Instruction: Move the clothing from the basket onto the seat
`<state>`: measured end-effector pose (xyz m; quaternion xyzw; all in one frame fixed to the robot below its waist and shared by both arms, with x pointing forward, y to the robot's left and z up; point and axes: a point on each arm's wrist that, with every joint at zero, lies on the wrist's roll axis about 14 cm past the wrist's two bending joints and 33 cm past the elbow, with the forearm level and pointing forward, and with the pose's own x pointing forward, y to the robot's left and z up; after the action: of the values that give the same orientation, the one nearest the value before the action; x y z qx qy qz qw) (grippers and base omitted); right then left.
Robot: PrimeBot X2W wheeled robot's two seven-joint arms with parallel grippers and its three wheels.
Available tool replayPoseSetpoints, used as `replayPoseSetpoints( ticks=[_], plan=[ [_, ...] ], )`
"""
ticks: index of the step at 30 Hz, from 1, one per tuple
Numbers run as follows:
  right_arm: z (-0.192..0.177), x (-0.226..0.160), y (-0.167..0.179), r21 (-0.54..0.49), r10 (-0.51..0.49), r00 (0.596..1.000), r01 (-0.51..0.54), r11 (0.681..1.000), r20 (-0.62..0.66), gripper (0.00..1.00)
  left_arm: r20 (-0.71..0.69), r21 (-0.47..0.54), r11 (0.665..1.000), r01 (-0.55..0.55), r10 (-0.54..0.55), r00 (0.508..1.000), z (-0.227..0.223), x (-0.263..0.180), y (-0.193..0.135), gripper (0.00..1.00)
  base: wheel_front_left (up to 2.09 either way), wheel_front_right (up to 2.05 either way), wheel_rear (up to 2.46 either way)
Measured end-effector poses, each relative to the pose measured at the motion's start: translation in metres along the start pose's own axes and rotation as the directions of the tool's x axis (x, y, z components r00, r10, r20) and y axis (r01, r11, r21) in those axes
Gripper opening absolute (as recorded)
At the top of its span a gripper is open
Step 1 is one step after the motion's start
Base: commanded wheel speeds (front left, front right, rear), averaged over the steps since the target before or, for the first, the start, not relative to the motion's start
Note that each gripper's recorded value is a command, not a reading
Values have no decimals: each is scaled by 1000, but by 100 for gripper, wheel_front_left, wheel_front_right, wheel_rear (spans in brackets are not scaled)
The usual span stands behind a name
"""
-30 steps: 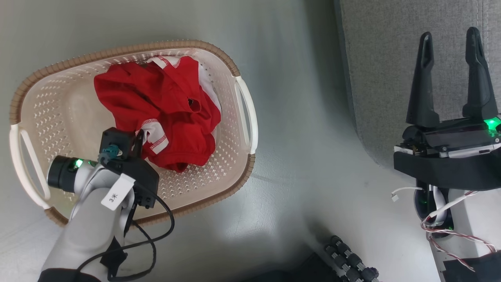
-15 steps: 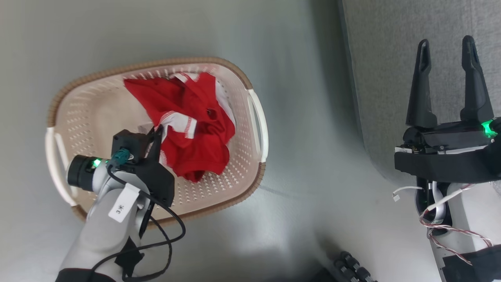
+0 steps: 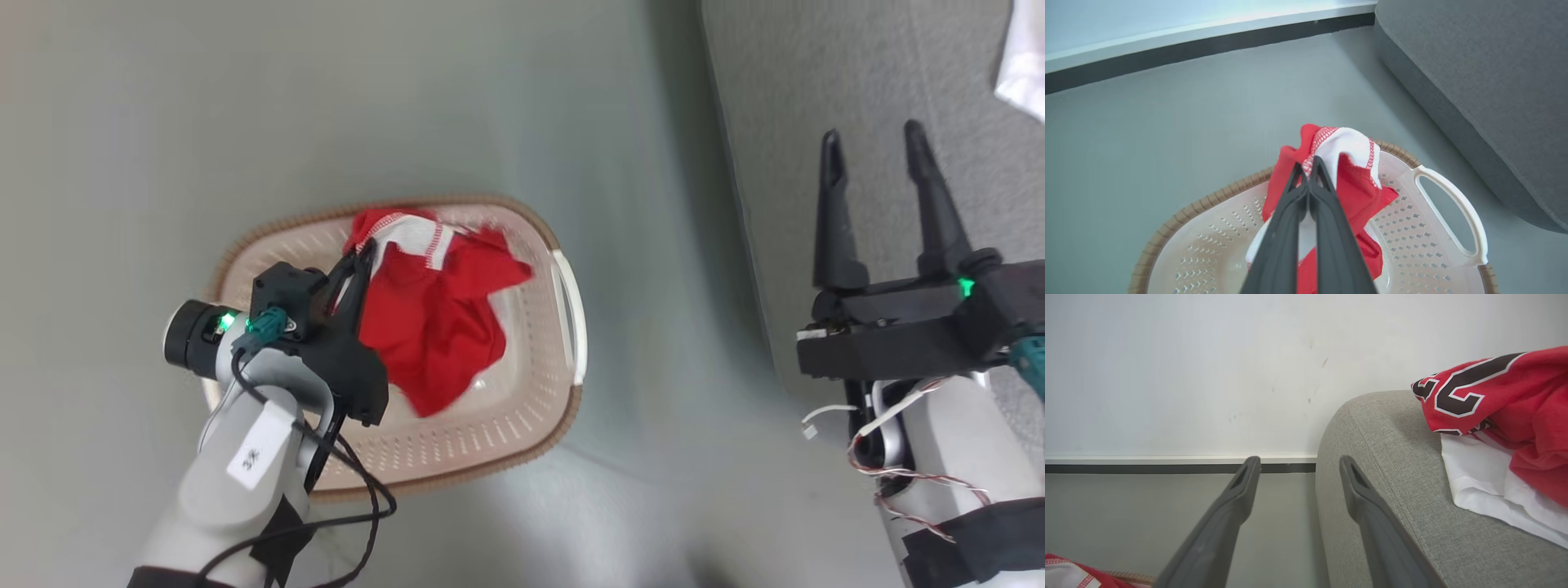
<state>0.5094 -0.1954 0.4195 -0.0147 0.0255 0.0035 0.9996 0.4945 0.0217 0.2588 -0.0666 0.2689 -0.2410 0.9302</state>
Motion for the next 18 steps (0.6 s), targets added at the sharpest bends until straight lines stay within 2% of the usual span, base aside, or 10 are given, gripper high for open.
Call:
replayPoseSetpoints(
  ticks=[8, 18],
  plan=[
    [22, -6, 17, 30, 47, 998, -48, 998, 28, 100, 125, 77, 997, -17, 7, 992, 53, -26, 4, 0, 0, 0, 0],
    [49, -25, 37, 67, 103, 993, -106, 992, 56, 100, 293, 187, 982, -14, -43, 955, 126, -67, -14, 0, 0, 0, 0]
  ],
)
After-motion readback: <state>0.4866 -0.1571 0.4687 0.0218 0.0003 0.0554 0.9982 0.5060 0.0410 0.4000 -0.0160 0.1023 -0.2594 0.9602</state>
